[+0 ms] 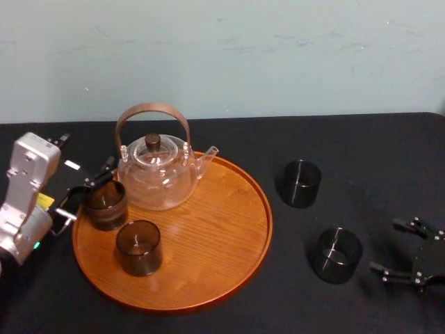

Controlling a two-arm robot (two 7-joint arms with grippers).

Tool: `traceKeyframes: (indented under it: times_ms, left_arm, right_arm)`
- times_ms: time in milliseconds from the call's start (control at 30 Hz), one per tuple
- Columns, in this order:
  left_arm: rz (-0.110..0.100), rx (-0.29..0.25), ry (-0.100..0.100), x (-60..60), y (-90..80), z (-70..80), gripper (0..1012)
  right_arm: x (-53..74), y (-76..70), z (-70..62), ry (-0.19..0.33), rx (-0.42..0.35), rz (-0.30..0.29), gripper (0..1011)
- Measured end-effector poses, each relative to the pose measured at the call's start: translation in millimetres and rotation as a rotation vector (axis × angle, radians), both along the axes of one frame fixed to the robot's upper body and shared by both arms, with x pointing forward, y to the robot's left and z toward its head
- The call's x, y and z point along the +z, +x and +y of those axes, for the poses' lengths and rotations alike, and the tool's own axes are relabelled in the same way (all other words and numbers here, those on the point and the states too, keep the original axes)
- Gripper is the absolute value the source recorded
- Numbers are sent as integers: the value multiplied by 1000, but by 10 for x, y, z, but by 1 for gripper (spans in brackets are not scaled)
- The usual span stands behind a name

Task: Pick up the glass from the table and place it on the tray.

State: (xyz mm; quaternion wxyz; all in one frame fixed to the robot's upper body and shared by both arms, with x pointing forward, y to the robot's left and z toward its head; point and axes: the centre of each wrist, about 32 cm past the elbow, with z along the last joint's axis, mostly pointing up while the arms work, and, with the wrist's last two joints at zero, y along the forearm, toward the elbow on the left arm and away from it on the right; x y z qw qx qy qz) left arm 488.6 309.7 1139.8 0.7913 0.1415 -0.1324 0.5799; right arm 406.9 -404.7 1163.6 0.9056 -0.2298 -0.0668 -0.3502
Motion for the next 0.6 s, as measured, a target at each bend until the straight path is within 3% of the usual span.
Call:
traceKeyframes:
  times_ms: [333,600]
  left_arm:
    - [0,0,0,0,0,0,1002]
    - [0,0,0,0,0,0,1001]
  right_arm:
    - [-75,48,31,-30,7,29,1002]
    - [-105,74,90,-24,39,48,1002]
